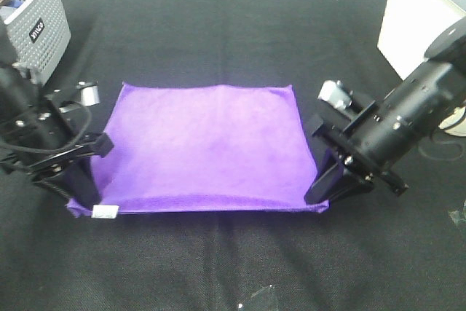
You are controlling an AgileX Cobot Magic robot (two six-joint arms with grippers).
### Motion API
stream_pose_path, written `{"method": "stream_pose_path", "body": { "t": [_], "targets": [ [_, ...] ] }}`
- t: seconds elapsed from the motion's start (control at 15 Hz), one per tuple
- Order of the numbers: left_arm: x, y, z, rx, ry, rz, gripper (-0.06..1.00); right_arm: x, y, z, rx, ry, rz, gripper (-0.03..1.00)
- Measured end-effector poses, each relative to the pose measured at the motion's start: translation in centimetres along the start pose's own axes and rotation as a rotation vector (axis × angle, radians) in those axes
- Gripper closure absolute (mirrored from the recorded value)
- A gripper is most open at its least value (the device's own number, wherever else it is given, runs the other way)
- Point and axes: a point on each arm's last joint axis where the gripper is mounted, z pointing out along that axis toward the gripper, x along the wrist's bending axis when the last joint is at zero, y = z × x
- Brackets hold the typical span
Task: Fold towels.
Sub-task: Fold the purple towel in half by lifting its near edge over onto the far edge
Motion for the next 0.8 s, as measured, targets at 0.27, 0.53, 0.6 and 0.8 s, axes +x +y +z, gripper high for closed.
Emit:
{"method": "stream_pose_path", "body": {
  "t": [0.27,0.53,0.6,0.8],
  "targets": [
    [-0.5,1.2,-1.5,-0.096,0.017,0.009,0.94,1.5,1.9,-2.2,-0.109,-0.041,-0.085,0.96],
    [-0.3,5.7,-1.8,-0.193,0.034,0.031,0.94,1.7,8.3,-3.0,-0.21,-0.115,-0.143,0.96],
    [-0.2,6.8,-1.8,-0.216,0.037,0.037,0.94,1.8,9.9,-3.2,-0.237,-0.13,-0.163,0.96],
    [0.5,10.8,-1.3,-0.288,0.059,0.059,0.94,2.3,14.9,-3.9,-0.333,-0.152,-0.205,0.96]
  ]
}}
